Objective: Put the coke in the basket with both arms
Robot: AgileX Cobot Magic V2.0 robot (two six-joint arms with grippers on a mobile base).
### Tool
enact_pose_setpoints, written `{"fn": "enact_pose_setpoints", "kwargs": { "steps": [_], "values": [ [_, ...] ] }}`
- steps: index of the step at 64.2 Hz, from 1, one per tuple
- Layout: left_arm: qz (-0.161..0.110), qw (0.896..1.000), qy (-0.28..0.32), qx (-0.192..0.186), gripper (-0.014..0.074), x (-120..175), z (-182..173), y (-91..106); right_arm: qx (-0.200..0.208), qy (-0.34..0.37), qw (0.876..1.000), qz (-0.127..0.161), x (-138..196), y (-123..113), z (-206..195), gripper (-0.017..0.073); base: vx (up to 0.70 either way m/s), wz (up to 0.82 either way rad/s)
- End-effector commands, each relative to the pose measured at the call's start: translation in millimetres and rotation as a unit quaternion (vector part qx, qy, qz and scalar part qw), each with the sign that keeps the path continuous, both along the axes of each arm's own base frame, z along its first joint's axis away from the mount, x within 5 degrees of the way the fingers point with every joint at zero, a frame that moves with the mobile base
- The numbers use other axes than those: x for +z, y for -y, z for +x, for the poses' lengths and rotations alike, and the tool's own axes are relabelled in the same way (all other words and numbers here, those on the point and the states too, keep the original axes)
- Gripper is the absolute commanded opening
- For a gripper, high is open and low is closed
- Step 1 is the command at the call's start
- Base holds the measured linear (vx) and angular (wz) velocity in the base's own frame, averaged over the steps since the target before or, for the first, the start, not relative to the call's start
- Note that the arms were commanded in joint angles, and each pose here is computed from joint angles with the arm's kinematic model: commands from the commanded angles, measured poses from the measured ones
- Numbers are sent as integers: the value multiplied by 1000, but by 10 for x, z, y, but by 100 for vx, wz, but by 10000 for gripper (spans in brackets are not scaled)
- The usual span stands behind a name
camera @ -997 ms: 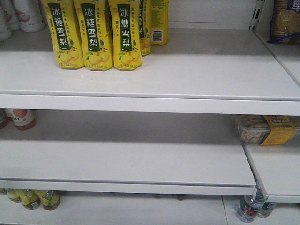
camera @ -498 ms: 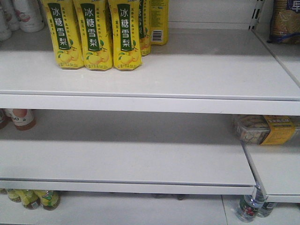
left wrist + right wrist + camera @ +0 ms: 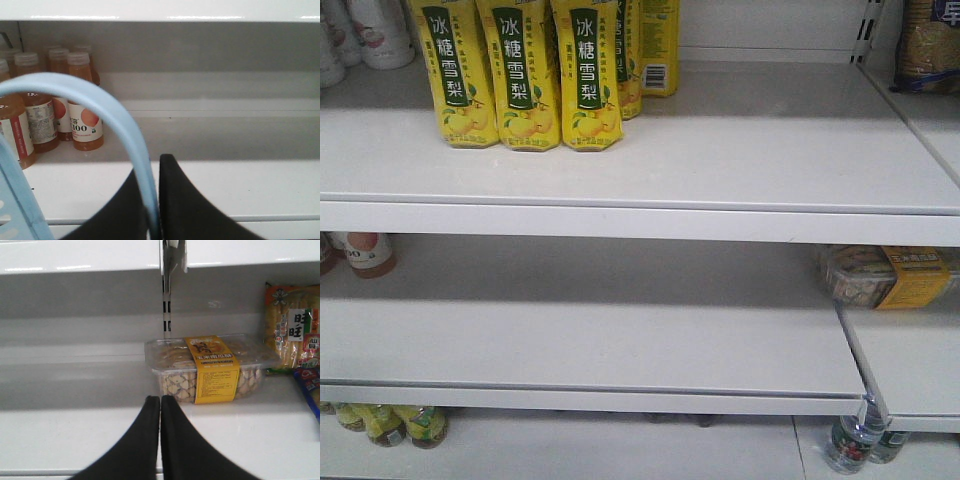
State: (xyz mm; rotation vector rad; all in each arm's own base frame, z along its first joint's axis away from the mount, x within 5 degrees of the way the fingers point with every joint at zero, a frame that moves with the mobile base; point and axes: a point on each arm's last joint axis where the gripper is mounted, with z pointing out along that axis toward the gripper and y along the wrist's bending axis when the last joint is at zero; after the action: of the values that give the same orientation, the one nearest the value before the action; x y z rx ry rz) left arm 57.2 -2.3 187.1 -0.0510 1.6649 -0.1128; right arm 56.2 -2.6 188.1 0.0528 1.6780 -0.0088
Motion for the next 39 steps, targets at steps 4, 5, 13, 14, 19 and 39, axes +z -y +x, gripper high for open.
{"fn": "enact_pose_setpoints", "kwargs": {
  "steps": [4,5,13,14,19,39],
  "values": [
    [44,993,108,-1,-6,273,-34,3,0,37,999,-11,41,-1,-2,-10,0,0],
    [44,993,108,-1,-6,273,-34,3,0,39,999,-11,44,-1,-2,-10,0,0],
    [44,993,108,-1,-6,273,-34,3,0,39,999,-11,45,-1,-2,-10,0,0],
    [44,993,108,-1,-6,273,-34,3,0,39,999,-11,45,-1,-2,-10,0,0],
    [44,993,108,-1,-6,273,-34,3,0,39,999,-11,45,-1,-2,-10,0,0],
    [44,993,108,-1,-6,273,-34,3,0,38,999,-11,46,-1,-2,-10,0,0]
  ]
}}
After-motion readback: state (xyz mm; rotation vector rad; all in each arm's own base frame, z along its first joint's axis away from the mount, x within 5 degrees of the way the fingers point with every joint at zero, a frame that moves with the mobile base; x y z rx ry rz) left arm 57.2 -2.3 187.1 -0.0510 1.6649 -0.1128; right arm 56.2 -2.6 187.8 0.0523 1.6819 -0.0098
